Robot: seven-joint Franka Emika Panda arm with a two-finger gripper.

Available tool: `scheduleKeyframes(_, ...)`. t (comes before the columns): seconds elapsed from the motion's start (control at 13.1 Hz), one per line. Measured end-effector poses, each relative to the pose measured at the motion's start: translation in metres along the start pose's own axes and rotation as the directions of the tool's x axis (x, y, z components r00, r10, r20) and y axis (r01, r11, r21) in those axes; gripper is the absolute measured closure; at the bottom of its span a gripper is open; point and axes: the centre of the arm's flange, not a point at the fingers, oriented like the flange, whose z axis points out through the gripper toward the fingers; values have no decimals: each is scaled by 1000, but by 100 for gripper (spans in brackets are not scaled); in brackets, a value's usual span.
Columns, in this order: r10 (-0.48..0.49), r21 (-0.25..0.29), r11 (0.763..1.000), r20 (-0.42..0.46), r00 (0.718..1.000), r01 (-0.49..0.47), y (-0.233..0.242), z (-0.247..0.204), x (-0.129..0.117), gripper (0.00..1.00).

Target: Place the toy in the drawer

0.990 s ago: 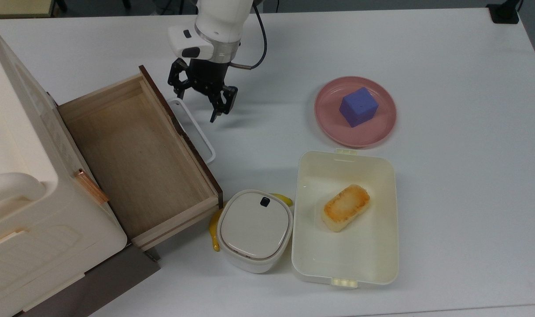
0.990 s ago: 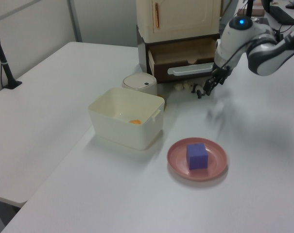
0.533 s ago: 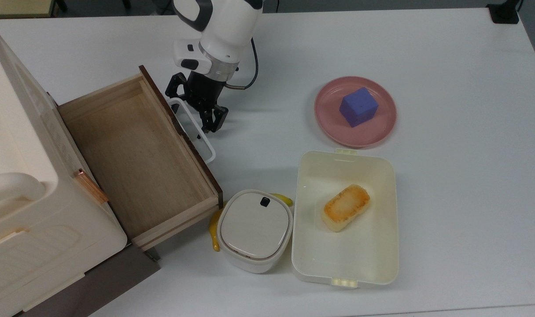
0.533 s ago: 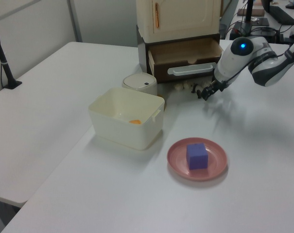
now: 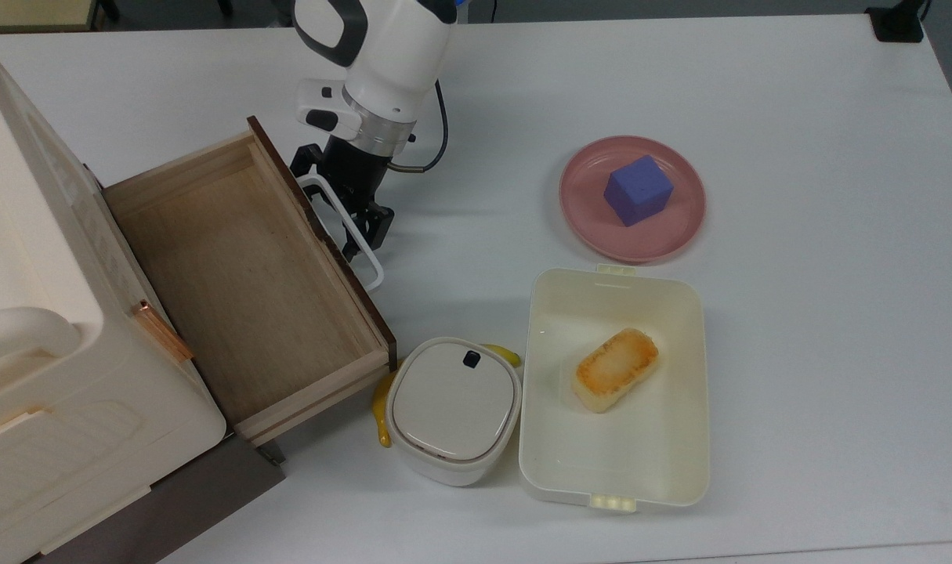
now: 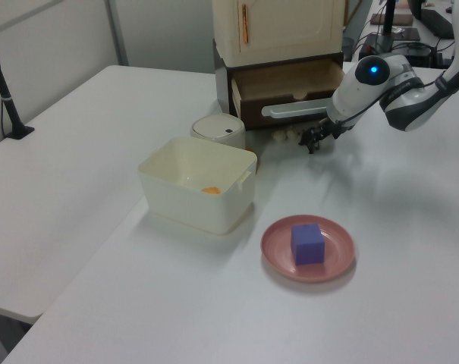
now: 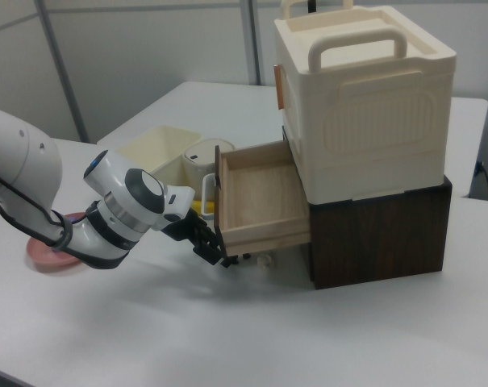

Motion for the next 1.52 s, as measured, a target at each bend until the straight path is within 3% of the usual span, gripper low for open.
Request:
scheduleKeyframes(0.3,-31,-3,1000,-40,999,31,-12,25,-3,12)
scheduleKeyframes(0.38,-48,-3,999,-50,998,48,-15,31,-3,18)
scheduleKeyframes(0.46,-59,0,998,-60,996,59,-18,33,-2,26)
scheduleKeyframes(0.61,-66,6,998,-77,995,67,-22,33,3,61)
scheduleKeyframes(0.69,-67,7,998,-77,995,68,-22,33,2,71)
scheduleKeyframes(0.84,-78,16,997,-74,994,79,-27,30,-3,82)
scheduleKeyframes(1.22,-151,120,981,-38,988,154,-75,-16,-62,93)
scheduleKeyframes(1.52,-6,210,978,-21,1000,10,-100,-83,-41,93)
